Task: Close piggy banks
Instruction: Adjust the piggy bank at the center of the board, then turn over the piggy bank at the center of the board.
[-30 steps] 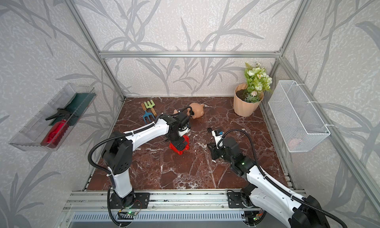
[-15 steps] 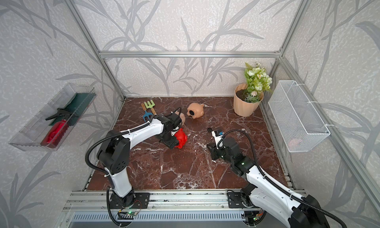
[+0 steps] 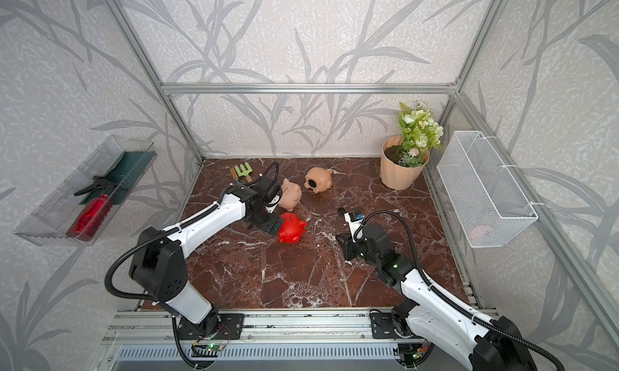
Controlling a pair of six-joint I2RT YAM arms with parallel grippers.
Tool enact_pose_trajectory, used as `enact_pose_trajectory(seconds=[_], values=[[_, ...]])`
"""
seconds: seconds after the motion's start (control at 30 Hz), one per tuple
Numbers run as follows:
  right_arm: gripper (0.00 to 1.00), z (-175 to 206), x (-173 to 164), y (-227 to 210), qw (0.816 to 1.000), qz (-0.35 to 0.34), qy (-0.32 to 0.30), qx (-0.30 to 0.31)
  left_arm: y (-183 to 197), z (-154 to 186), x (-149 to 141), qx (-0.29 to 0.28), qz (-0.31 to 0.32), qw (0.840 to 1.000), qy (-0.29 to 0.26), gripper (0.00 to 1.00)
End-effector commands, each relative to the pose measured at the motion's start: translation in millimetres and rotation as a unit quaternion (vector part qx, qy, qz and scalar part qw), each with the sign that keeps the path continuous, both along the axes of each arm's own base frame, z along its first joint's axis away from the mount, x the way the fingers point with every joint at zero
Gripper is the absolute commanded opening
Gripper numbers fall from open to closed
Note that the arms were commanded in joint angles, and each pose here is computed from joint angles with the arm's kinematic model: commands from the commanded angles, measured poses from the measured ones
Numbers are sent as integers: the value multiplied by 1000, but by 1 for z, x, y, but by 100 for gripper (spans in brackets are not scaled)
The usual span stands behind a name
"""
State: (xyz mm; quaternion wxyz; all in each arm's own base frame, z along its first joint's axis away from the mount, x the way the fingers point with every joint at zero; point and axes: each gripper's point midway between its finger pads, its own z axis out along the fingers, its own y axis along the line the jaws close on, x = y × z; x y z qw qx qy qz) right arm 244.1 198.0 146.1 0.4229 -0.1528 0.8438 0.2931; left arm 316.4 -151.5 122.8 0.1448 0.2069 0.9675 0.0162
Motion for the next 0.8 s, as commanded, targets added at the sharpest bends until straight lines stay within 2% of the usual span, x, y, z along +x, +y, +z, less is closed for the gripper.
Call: enact_pose_trajectory(seconds=[0.0, 0.13, 0.27, 0.43, 0.5, 0.6, 0.77], values=[[20, 2, 1, -3, 1000, -3, -8, 1, -15, 30, 21, -60, 7, 997, -48, 94], [20, 1, 2, -4, 1000, -2, -10, -3, -29, 47, 59, -90, -14, 990, -103, 97], [20, 1, 3, -6, 1000, -3, -11, -9, -35, 57, 100, -109, -24, 985, -131, 99], [20, 2, 5, -11, 1000, -5, -12, -8, -44, 50, 135, -122, -39, 985, -113, 99], [20, 2, 5, -14, 1000, -9, -11, -9, -45, 47, 144, -111, -47, 987, -104, 99], [20, 2, 5, -18, 1000, -12, -11, -10, -45, 38, 156, -97, -56, 989, -99, 99], [20, 3, 6, -24, 1000, -16, -11, -11, -56, 28, 166, -110, -85, 986, -90, 99]])
